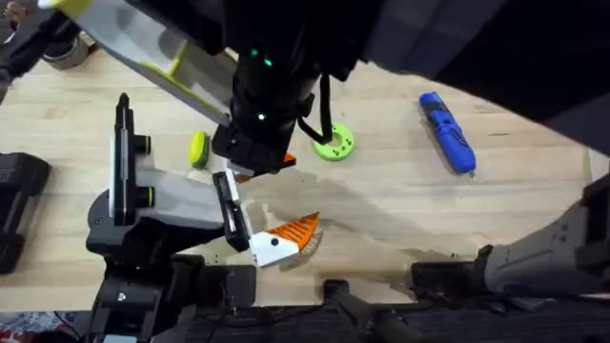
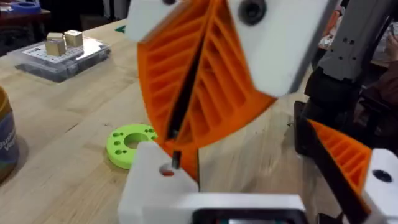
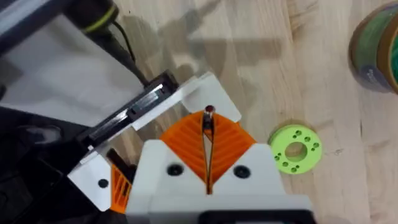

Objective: Pick up the gripper from the table and insert it into the empty holder that is missing its gripper. Then pick up a screw, insert it into the mounting hole, and use the screwdriver to tighten it. Finally, clean up the table by picking up the vegetable and placing it into the bucket.

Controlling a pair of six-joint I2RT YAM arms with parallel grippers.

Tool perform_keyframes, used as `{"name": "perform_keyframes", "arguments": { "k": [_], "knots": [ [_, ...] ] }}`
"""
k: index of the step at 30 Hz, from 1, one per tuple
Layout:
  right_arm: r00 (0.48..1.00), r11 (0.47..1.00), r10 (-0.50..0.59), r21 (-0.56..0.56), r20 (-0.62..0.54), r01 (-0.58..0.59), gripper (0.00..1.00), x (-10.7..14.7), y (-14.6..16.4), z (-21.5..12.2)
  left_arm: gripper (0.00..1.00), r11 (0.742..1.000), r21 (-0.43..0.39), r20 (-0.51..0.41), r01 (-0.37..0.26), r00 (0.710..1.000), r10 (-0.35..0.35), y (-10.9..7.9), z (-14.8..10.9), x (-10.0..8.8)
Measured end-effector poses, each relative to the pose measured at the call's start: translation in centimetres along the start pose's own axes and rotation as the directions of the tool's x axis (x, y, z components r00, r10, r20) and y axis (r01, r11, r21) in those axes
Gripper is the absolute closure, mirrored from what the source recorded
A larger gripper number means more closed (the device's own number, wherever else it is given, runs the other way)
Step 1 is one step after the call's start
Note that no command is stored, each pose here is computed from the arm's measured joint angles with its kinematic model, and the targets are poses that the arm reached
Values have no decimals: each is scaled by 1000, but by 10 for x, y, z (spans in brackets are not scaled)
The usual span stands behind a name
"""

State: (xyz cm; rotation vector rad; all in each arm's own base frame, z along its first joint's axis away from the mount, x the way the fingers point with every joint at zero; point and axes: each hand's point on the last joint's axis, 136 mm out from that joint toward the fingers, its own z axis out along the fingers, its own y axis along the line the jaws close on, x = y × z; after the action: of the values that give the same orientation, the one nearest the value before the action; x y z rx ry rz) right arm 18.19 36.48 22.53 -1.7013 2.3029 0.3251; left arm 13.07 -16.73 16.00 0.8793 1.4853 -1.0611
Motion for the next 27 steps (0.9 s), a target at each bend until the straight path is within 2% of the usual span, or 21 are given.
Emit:
{"name": "perform_keyframes", "arguments": {
  "k": [27],
  "knots": [
    [1000, 1000, 6, -15, 15, -6, 988, -3, 0, 0, 13, 1000, 0, 0, 0, 1000, 0, 0, 0, 0]
  ]
}}
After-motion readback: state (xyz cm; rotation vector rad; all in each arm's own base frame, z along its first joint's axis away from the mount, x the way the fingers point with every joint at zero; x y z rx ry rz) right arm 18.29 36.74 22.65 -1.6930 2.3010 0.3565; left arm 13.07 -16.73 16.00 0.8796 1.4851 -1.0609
